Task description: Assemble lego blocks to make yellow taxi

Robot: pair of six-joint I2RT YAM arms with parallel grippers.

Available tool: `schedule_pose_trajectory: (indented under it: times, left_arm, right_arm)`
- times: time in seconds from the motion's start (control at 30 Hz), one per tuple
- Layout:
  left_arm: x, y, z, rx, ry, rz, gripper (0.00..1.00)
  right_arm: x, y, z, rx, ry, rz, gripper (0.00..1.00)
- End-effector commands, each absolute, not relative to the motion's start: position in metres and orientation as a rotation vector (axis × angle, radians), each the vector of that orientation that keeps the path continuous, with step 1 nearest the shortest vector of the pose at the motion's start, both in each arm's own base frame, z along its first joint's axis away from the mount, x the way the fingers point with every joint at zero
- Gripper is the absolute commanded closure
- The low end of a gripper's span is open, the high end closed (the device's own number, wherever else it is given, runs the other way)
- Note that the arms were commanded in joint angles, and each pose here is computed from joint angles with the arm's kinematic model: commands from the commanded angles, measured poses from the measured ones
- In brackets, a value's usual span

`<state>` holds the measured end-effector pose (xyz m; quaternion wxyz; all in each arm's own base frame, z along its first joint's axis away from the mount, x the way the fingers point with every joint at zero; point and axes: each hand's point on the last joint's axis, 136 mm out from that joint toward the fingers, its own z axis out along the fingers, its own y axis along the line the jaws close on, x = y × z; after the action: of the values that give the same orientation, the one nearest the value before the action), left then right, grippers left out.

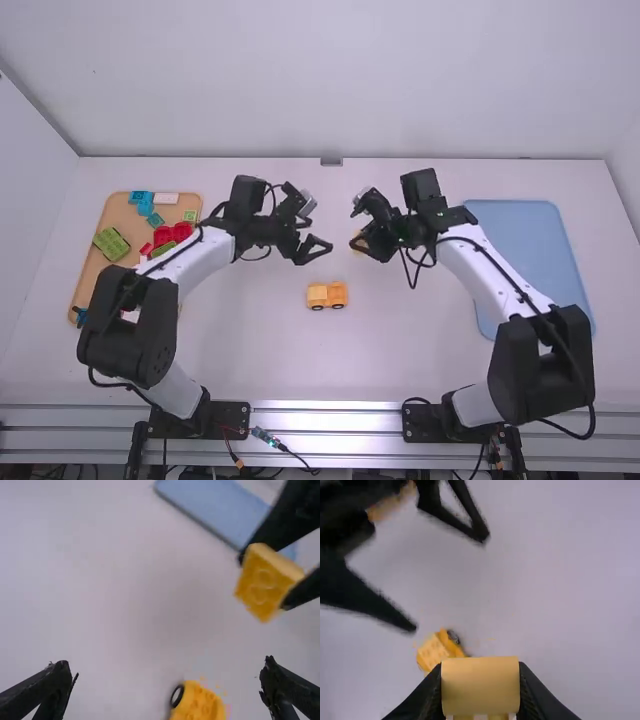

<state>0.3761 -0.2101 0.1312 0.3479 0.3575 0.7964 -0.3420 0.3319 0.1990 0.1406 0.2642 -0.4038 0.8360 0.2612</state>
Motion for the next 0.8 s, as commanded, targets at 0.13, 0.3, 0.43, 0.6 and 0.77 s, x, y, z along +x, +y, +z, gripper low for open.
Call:
schedule_pose_trajectory:
  times: [0.13,0.3,0.43,0.6,0.77]
  left_arm:
    - [0.404,-0.176,0.142,1.048,2.149,-0.495,0.01]
    - [0.413,-0.162,0.152,1.025,2.207,-0.384,0.01]
    - [0.418,-0.157,0.158,1.009,2.203,-0.362,0.01]
    - [0.419,-0.158,0.16,1.006,2.196,-0.362,0.01]
    - [0.421,-0.154,0.159,0.944,2.229,-0.377,0.01]
  right_arm:
    - [0.327,0.165,0.12,-1.206,2.49,0.251,0.98]
    - [0.302,0.157,0.083,-1.12,2.756,0.166,0.99]
    - [0.291,0.158,0.061,-0.93,2.935,0.165,1.0]
    - [0.287,0.16,0.035,-0.696,3.085,0.154,1.0]
    - [0.284,0.157,0.008,-0.496,3.195,0.123,1.0]
